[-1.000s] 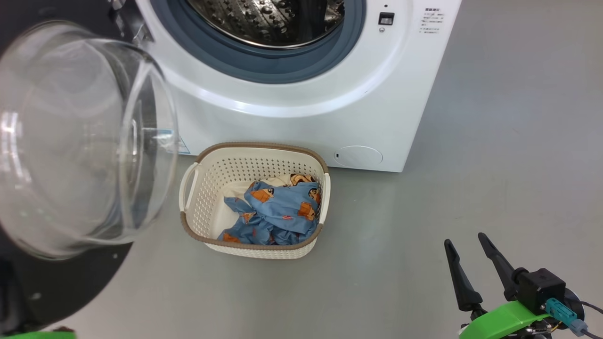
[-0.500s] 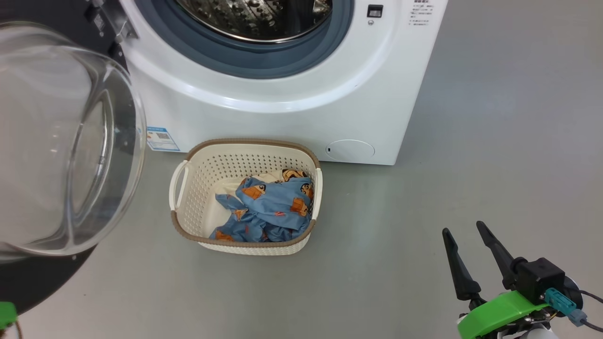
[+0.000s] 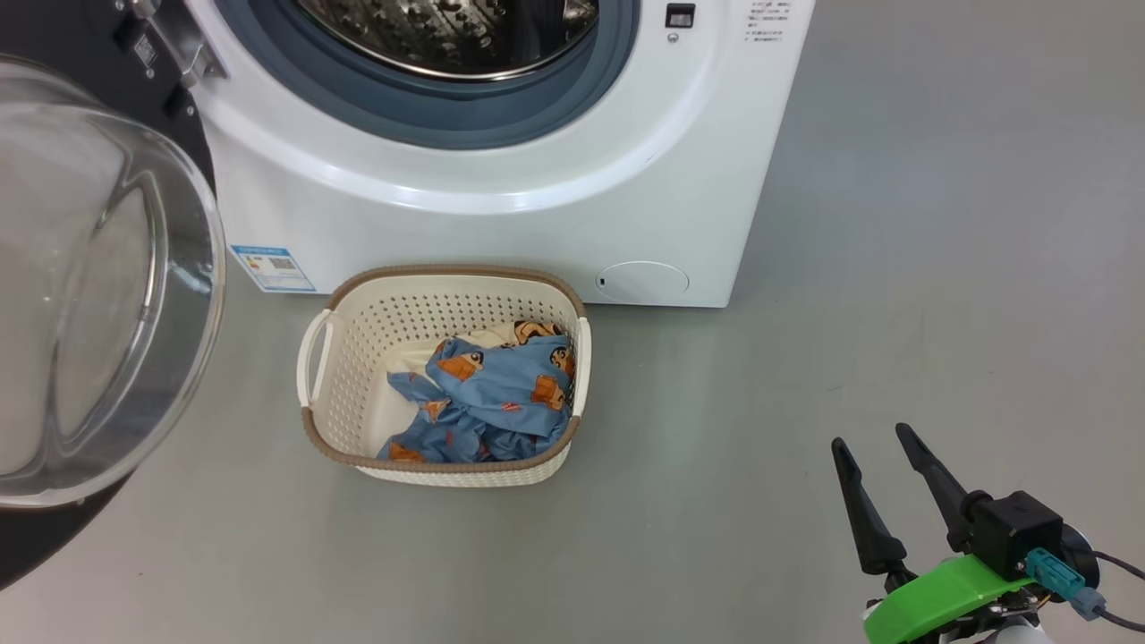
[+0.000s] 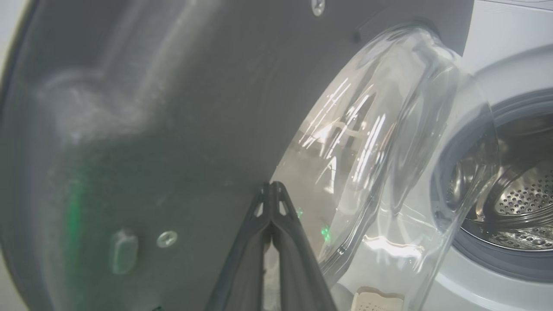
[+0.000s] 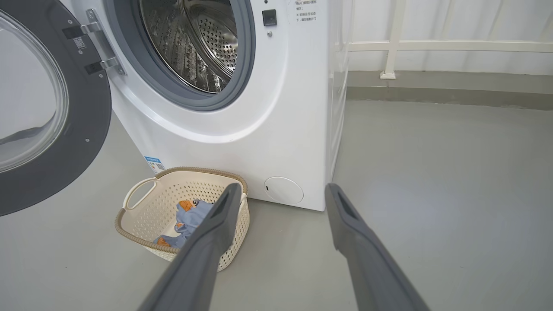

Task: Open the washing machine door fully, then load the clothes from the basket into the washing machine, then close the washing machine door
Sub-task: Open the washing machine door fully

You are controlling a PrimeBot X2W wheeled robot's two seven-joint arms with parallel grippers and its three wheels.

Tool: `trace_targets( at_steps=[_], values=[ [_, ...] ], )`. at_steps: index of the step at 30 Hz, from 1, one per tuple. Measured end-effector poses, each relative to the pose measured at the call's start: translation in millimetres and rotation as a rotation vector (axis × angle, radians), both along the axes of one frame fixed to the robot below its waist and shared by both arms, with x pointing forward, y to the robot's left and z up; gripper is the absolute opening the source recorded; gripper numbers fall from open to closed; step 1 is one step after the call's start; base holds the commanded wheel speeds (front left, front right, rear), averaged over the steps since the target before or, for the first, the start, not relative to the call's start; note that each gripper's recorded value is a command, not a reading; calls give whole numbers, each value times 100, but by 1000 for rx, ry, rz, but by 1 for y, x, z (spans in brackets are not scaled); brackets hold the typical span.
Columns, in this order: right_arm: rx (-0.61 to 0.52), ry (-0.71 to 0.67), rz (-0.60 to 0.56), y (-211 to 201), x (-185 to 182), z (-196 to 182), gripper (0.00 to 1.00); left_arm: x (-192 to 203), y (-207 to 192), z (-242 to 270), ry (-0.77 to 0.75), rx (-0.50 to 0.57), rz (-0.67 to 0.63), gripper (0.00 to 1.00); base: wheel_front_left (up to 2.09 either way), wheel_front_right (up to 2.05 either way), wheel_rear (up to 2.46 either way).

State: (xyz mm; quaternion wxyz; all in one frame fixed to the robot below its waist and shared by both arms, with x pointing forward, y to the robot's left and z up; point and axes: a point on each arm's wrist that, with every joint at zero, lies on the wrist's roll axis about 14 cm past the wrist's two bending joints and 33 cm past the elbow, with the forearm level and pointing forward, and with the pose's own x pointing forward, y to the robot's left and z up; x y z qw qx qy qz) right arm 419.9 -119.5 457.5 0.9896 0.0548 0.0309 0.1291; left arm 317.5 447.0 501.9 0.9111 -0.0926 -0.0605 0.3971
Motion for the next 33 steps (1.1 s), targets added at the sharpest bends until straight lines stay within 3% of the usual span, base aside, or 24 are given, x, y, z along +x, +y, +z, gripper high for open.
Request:
trace_targets(
  at_steps=[15, 30, 33],
  values=[
    [-1, -9, -9, -3, -3, 4, 100, -1, 6, 22, -48, 55, -14, 0, 0, 0, 0],
    [9, -29, -1, 2, -3, 12, 100, 13, -55, 53, -162, 113, -166, 0, 0, 0, 0],
    [10, -28, -4, 1, -4, 12, 100, 20, -74, 51, -184, 81, -231, 0, 0, 0, 0]
  ],
)
